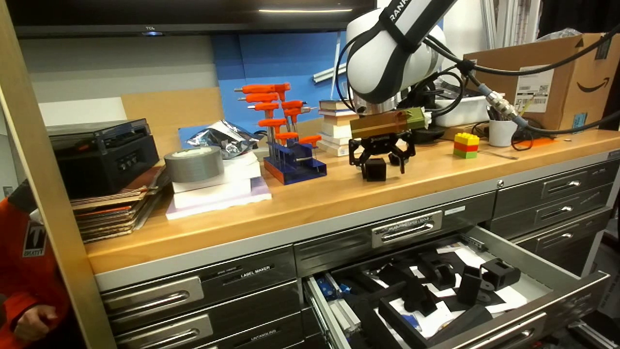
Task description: Put the black objects in the drawer and close it
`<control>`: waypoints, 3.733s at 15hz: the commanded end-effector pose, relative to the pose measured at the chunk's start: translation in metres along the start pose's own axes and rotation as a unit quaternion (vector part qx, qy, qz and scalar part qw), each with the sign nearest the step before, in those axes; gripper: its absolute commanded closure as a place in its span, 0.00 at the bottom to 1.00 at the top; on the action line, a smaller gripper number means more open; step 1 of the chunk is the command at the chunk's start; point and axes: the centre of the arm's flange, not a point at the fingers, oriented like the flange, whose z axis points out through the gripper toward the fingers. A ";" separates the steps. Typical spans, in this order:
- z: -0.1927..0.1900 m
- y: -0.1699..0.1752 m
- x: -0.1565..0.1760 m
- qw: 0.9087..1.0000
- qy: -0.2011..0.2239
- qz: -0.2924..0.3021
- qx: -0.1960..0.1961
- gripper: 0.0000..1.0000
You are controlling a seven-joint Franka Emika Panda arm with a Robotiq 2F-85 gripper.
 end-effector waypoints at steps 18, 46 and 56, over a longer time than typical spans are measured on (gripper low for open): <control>-0.002 0.001 0.025 0.989 -0.094 -0.085 0.081 0.66; 0.073 0.153 -0.159 0.960 -0.260 -0.082 0.064 0.69; 0.110 0.138 -0.153 0.939 -0.294 -0.090 0.154 0.69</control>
